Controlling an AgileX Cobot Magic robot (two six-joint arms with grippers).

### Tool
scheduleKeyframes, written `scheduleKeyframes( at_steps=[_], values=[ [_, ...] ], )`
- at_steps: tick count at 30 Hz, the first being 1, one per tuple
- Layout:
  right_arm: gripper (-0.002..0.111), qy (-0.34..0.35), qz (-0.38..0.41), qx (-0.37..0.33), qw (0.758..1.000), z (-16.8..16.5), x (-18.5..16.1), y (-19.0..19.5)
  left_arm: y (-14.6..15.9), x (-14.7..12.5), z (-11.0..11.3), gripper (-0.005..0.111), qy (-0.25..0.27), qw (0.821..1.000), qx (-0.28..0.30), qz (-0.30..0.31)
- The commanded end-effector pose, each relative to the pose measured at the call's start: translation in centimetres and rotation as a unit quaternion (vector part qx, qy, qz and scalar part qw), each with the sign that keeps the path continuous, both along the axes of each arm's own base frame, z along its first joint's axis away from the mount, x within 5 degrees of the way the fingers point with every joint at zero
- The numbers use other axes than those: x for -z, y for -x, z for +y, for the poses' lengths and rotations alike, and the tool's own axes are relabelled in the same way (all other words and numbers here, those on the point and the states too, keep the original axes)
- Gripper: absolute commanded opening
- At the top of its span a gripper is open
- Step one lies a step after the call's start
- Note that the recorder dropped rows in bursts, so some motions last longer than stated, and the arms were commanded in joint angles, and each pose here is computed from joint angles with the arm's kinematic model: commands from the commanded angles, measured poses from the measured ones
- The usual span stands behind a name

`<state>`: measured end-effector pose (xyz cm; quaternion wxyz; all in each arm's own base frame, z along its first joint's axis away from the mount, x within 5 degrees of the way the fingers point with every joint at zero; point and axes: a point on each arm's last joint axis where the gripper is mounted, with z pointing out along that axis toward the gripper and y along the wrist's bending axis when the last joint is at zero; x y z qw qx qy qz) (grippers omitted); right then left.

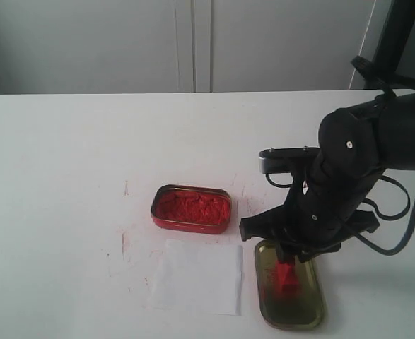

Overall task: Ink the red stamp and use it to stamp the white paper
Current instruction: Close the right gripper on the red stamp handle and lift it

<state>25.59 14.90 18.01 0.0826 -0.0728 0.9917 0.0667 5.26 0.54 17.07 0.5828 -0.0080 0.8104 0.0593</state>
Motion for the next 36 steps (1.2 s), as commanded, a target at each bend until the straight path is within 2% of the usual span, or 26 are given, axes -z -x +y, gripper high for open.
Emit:
scheduleKeyframes(
  at_steps=[1, 16, 20, 26, 36],
  values=[
    [0.029, -0.002, -0.003, 0.001, 1.000, 0.1, 0.4, 0.2, 0.0, 0.1, 0.0, 0.000, 0.002, 1.000, -0.001, -0.001],
    [0.028, 0.009, 0.027, 0.005, 1.000, 0.3, 2.5, -0.1, 0.0, 0.1, 0.0, 0.000, 0.002, 1.000, -0.001, -0.001],
    [0.023, 0.008, 0.030, 0.008, 0.999, 0.4, 2.6, -0.1, 0.0, 0.1, 0.0, 0.000, 0.002, 1.000, -0.001, -0.001],
    [0.001, 0.007, 0.030, 0.009, 0.999, 0.4, 2.6, -0.1, 0.0, 0.1, 0.0, 0.000, 0.002, 1.000, -0.001, -0.001],
    [0.000, 0.004, 0.021, 0.005, 1.000, 0.3, 2.1, -0.1, 0.0, 0.1, 0.0, 0.000, 0.002, 1.000, -0.001, -0.001]
  ],
)
